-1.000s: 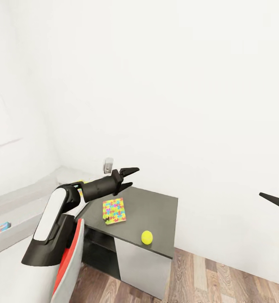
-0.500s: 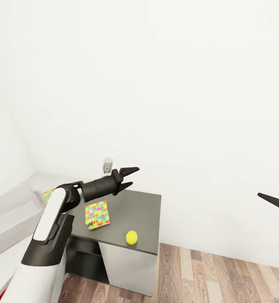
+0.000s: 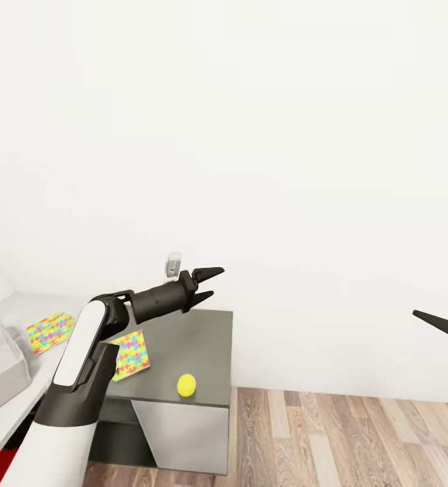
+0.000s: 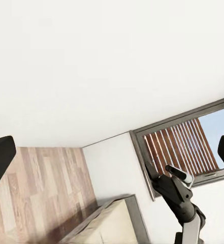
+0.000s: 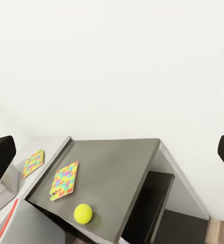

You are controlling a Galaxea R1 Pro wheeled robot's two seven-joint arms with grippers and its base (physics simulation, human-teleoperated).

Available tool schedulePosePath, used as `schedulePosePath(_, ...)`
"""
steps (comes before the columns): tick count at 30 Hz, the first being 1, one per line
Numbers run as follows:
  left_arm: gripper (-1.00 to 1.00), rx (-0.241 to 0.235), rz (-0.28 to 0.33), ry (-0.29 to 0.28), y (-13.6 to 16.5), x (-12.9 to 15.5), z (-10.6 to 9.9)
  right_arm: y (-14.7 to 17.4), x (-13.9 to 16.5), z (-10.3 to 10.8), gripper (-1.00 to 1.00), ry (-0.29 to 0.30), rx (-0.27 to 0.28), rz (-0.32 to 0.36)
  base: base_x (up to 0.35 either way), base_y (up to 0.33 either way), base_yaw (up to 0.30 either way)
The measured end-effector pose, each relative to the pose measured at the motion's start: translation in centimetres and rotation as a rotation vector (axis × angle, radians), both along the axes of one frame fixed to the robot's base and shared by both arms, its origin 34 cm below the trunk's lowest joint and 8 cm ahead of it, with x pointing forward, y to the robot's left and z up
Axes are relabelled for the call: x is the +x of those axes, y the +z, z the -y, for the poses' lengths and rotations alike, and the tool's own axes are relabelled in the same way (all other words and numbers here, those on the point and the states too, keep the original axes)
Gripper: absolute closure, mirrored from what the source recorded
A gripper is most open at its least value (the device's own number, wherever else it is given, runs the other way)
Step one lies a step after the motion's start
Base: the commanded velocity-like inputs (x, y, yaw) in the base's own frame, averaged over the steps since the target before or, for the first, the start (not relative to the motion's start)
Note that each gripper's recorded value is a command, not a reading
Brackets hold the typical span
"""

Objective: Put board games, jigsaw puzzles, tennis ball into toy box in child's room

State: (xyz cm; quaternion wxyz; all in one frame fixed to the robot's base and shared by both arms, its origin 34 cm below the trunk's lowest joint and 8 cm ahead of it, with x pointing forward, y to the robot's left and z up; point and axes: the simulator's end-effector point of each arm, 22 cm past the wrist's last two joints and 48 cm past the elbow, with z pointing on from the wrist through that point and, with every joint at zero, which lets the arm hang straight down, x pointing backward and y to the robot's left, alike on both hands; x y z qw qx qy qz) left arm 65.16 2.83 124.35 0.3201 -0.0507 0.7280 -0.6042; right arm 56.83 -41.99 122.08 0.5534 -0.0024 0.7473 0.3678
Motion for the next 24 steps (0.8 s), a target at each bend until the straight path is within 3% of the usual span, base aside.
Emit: schedulePosePath(24, -1.00, 0.016, -0.001, 0.005, -0.21, 0.19, -0.32, -0.64, 0.15, -0.17, -1.00, -0.004, -0.007, -0.015, 0.000, 0.000, -0.287)
